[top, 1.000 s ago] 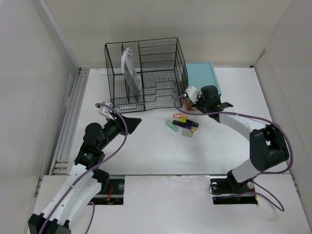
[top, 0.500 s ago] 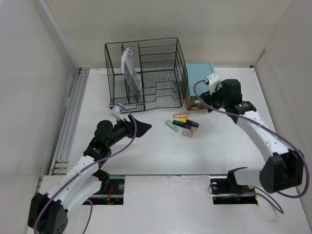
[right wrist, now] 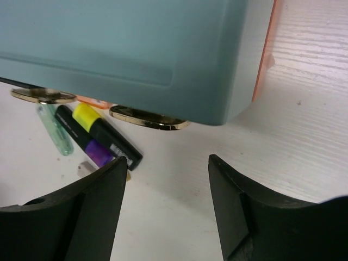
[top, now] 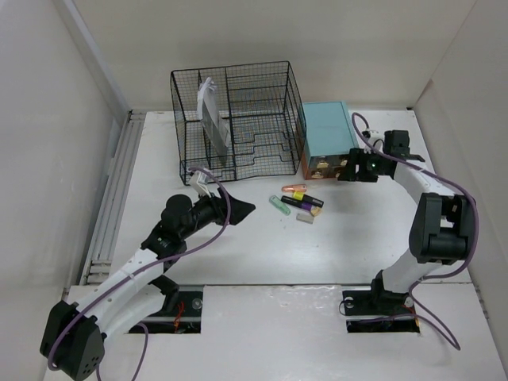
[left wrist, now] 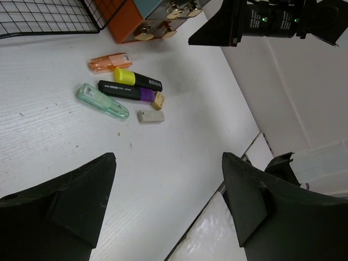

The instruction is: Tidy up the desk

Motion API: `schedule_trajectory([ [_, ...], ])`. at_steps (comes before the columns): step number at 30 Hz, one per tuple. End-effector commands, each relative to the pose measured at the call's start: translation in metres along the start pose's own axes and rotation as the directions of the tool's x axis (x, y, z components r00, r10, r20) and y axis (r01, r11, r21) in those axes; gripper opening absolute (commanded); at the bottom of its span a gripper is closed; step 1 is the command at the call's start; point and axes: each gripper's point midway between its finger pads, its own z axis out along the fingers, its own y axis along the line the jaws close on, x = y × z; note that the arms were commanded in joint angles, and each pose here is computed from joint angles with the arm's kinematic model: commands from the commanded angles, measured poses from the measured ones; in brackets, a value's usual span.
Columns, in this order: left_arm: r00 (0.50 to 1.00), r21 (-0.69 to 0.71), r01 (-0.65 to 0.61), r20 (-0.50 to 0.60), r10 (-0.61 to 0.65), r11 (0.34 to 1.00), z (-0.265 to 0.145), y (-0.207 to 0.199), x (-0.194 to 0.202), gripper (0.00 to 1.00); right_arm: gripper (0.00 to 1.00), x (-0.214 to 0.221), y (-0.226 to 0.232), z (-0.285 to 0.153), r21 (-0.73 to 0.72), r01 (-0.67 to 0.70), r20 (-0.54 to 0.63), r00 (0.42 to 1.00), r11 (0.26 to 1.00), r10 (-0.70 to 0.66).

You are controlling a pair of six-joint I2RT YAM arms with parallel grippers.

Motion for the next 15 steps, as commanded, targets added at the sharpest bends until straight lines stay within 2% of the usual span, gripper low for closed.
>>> schedule_trajectory([
  [1,0.996,0.066,-0.052,0.075,0.047,0.996,0.000,-0.023,-0.024,0.76,0.67,-0.044,0.021,-0.008,-0.134,-0.011,0.136,0.990,0.991,0.029],
  [7,0.997,0.060,-0.049,0.069,0.045,0.997,0.000,-0.020,-0.020,0.76,0.67,-0.053,0.018,-0.009,-0.151,-0.071,0.208,0.973,0.986,0.102],
  [12,0.997,0.060,-0.049,0.069,0.045,0.997,0.000,-0.020,-0.020,0.75,0.65,-0.059,0.001,-0.009,-0.079,-0.146,0.251,0.954,0.986,0.162],
  [15,0.996,0.059,-0.052,0.081,0.047,0.997,-0.001,-0.021,-0.023,0.75,0.64,-0.069,0.004,-0.014,-0.086,-0.139,0.316,0.935,0.987,0.159],
])
